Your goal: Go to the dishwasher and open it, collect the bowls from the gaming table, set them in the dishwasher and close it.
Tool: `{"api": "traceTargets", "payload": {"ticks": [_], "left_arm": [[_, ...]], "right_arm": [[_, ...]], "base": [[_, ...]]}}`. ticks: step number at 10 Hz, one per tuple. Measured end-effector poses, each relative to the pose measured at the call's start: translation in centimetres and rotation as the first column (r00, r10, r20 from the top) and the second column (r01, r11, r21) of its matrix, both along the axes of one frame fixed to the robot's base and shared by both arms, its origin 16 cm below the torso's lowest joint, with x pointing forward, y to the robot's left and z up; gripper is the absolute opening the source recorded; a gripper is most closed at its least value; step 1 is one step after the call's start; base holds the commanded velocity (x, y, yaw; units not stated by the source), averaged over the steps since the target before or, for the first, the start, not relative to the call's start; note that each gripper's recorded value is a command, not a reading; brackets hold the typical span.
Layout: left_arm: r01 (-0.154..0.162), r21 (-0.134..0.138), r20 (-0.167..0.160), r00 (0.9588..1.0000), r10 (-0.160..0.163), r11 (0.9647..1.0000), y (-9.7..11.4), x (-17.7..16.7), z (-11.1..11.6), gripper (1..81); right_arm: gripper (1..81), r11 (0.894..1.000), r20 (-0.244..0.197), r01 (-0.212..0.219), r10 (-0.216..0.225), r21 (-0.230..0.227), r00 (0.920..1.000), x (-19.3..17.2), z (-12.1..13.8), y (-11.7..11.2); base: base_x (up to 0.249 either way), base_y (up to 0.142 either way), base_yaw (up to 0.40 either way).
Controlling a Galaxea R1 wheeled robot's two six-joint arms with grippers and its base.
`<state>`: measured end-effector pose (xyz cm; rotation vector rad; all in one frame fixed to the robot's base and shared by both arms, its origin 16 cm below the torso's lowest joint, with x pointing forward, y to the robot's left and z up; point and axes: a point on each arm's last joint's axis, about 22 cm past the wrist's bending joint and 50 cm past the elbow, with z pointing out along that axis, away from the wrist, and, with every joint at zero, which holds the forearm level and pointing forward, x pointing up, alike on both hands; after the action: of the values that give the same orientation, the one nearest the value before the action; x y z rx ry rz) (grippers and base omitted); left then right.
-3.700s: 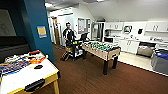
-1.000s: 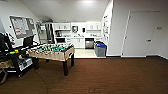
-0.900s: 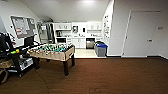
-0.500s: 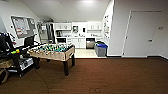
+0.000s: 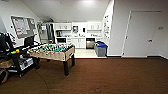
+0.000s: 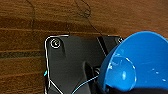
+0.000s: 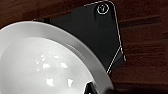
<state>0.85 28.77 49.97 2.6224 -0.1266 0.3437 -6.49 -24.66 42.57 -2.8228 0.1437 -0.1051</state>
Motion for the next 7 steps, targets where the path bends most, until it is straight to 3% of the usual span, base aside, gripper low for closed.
{"api": "traceTargets", "payload": {"ticks": [2, 4, 7], "left_arm": [[0.001, -0.003, -0.009, 1.0, -0.001, 1.0, -0.2, -0.8, 0.0, 1.0], [-0.001, -0.002, 0.012, 0.9999, 0.001, 1.0, -0.1, 0.7, 0.1, 1.0], [0.0, -0.005, -0.003, 1.0, 0.0, 1.0, -0.3, -0.2, 0.0, 1.0]], "right_arm": [[1.0, 1.0, -0.021, -0.003, 0.003, -0.005, 0.9998, -1.5, 0.0, -0.2], [1.0, 1.0, 0.004, 0.0, 0.0, 0.002, 1.0, 0.1, 0.0, 0.1], [1.0, 1.0, -0.003, -0.002, 0.002, -0.009, 1.0, -0.3, 0.0, -0.7]], "base": [[0.123, 0.0, 0.0], [0.133, 0.0, 0.0], [0.133, 0.0, 0.0]]}}
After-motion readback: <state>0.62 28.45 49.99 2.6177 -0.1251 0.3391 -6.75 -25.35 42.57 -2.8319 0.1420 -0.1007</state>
